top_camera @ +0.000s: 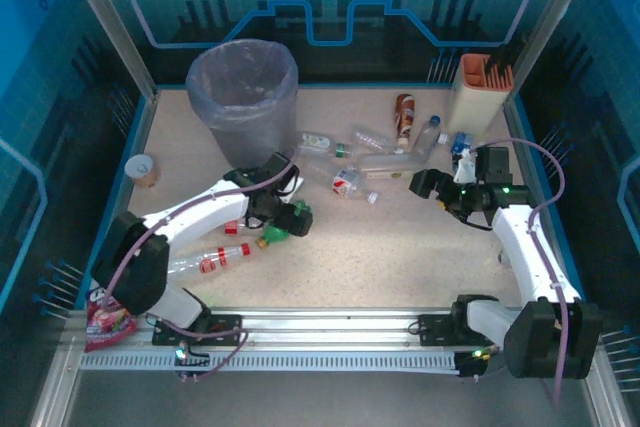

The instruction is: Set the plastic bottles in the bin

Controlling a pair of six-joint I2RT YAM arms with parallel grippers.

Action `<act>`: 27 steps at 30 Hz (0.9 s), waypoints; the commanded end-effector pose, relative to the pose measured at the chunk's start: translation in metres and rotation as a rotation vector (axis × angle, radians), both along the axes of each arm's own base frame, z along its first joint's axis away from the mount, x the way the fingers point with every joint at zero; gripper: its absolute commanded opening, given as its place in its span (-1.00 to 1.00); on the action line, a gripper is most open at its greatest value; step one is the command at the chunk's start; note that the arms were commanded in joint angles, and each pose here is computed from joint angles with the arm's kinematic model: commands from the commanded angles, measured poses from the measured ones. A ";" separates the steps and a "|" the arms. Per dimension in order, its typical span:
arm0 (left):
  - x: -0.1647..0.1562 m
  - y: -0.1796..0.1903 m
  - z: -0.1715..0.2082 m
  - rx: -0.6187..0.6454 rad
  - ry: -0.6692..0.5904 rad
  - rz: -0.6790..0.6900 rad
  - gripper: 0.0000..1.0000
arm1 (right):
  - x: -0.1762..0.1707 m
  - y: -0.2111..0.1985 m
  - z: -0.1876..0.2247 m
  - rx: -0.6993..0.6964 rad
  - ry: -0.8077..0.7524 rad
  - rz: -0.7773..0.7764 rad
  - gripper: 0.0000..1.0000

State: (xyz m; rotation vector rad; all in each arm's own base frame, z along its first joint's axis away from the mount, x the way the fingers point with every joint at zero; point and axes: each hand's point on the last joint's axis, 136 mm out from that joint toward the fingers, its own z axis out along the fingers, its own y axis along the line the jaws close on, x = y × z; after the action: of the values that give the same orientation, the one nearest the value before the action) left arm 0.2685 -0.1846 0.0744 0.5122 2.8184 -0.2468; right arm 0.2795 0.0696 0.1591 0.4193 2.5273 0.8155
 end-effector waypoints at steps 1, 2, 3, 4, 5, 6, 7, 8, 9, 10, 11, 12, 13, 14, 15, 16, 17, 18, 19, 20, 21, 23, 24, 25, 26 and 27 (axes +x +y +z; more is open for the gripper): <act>0.005 -0.014 -0.014 -0.030 0.000 -0.011 0.99 | -0.005 -0.002 0.003 0.006 -0.006 0.003 0.99; 0.006 -0.014 -0.018 -0.017 0.003 -0.014 0.99 | -0.006 -0.002 0.003 0.006 -0.006 0.005 0.99; 0.007 -0.014 -0.023 -0.005 0.003 -0.013 0.99 | -0.007 -0.002 0.003 0.009 -0.007 0.005 0.99; 0.008 -0.015 -0.027 0.006 0.004 -0.016 0.99 | -0.009 -0.001 0.002 0.009 -0.007 0.006 0.99; 0.009 -0.016 -0.030 0.013 0.002 -0.017 0.99 | -0.009 -0.002 0.002 0.006 -0.009 0.004 0.99; 0.009 -0.016 -0.035 0.021 0.004 -0.019 0.99 | -0.010 -0.002 0.000 0.005 -0.007 0.005 0.99; 0.010 -0.018 -0.037 0.035 0.008 -0.023 0.98 | -0.011 -0.003 -0.001 0.004 -0.004 0.003 0.99; 0.010 -0.020 -0.039 0.044 0.005 -0.031 0.97 | -0.010 -0.003 -0.001 0.004 -0.004 0.002 0.99; 0.010 -0.022 -0.042 0.053 0.005 -0.038 0.96 | -0.010 -0.003 -0.001 0.005 -0.004 0.002 0.99; 0.011 -0.025 -0.044 0.055 0.009 -0.042 0.93 | -0.010 -0.003 0.000 0.006 -0.006 0.002 0.99; 0.011 -0.026 -0.046 0.061 0.013 -0.043 0.89 | -0.010 -0.003 0.001 0.008 -0.007 0.001 0.99; 0.011 -0.027 -0.048 0.070 0.014 -0.044 0.85 | -0.010 -0.003 0.002 0.009 -0.010 0.000 0.99; 0.011 -0.028 -0.049 0.078 0.014 -0.046 0.81 | -0.010 -0.003 0.003 0.008 -0.015 0.000 0.99; 0.011 -0.029 -0.049 0.084 0.012 -0.047 0.78 | -0.011 -0.004 0.003 0.006 -0.019 -0.001 0.99; 0.011 -0.029 -0.050 0.095 0.011 -0.048 0.75 | -0.011 -0.004 0.004 0.003 -0.023 -0.002 0.99; 0.011 -0.029 -0.050 0.102 0.011 -0.048 0.71 | -0.012 -0.005 0.003 0.001 -0.024 -0.004 0.99; 0.011 -0.029 -0.050 0.109 0.011 -0.044 0.68 | -0.011 -0.005 0.003 -0.001 -0.026 -0.006 0.99; 0.011 -0.028 -0.050 0.117 0.011 -0.042 0.62 | -0.011 -0.005 0.002 0.001 -0.026 -0.007 0.99; 0.012 -0.027 -0.049 0.121 0.011 -0.031 0.56 | -0.010 -0.005 0.002 0.007 -0.028 -0.008 0.99; 0.012 -0.027 -0.049 0.124 0.007 -0.023 0.51 | -0.008 -0.004 0.002 0.015 -0.032 -0.009 0.99; 0.013 -0.028 -0.047 0.121 0.004 -0.015 0.48 | -0.007 -0.003 0.003 0.026 -0.041 -0.011 0.99; 0.015 -0.029 -0.044 0.121 -0.003 -0.006 0.41 | -0.002 -0.001 0.004 0.050 -0.053 -0.018 0.99; 0.016 -0.031 -0.040 0.121 -0.012 -0.005 0.39 | 0.000 0.000 0.004 0.063 -0.062 -0.022 0.99; 0.016 -0.033 -0.036 0.117 -0.020 -0.004 0.37 | 0.002 0.000 0.004 0.070 -0.067 -0.025 0.99; 0.017 -0.034 -0.034 0.110 -0.025 0.001 0.35 | 0.003 0.000 0.002 0.074 -0.067 -0.029 0.99; 0.018 -0.036 -0.031 0.101 -0.029 0.005 0.35 | 0.005 0.001 0.002 0.079 -0.069 -0.033 0.99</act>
State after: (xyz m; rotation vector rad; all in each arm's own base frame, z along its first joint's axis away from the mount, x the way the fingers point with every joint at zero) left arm 0.2840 -0.2174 0.0302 0.5634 2.8278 -0.1030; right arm 0.2776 0.0693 0.1581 0.4292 2.4685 0.8532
